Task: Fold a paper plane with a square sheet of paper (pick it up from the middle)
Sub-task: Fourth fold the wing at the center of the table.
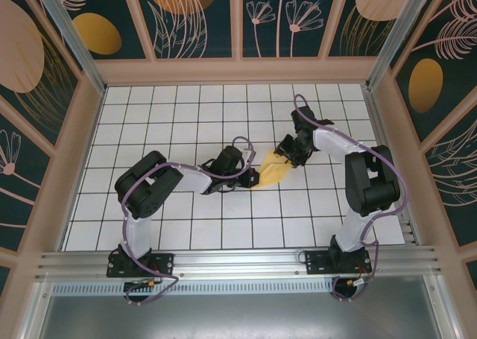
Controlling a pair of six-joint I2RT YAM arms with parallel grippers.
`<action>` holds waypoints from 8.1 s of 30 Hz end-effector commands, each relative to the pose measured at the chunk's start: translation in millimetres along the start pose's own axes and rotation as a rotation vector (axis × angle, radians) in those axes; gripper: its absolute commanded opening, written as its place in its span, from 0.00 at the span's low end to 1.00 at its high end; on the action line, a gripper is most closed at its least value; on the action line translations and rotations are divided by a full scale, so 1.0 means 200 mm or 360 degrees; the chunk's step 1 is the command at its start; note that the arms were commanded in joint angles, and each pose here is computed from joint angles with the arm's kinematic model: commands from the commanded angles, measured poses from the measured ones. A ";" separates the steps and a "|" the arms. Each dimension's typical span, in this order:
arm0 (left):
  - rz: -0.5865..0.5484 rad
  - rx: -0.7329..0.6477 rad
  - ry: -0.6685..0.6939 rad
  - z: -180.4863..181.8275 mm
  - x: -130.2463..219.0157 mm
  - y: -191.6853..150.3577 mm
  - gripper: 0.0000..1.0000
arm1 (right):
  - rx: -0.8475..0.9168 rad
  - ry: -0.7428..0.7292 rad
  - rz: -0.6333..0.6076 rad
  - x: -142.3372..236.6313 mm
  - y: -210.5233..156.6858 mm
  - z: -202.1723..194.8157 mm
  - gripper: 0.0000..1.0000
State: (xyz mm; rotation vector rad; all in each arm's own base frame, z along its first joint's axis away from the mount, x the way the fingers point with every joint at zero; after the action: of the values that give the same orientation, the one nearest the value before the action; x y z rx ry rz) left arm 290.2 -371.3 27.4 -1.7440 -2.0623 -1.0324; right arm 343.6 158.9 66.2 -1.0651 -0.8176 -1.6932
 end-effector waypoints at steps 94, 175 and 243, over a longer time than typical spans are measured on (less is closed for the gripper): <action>-0.0025 0.0189 -0.0082 -0.02 0.02 0.01 0.00 | 0.0399 0.0288 -0.0035 -0.16 -0.21 0.03 0.48; 0.0015 0.0109 0.0129 0.04 -0.05 0.08 0.01 | 0.0032 -0.0503 0.0313 -0.45 -0.33 -0.50 0.51; 0.0173 0.0220 0.0528 0.33 -0.07 -0.08 0.00 | 0.0655 0.0624 -0.0006 -0.11 -0.22 0.17 0.01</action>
State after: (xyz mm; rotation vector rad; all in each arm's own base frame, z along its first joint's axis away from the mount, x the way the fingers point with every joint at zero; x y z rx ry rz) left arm 310.7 -375.5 22.2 -1.6285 -1.9688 -0.9967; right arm 316.8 202.2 59.8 -0.5161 -0.8724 -1.6043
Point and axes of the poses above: each hand's point on the last joint's axis, 136 mm out from that joint toward the fingers, its own x axis back along the fingers, its own z axis along the line the jaws close on, y = z × x, the point moved 1 cm from there along x, back along the fingers, and after that the axes turned 10 degrees about x, right-handed, at the moved point
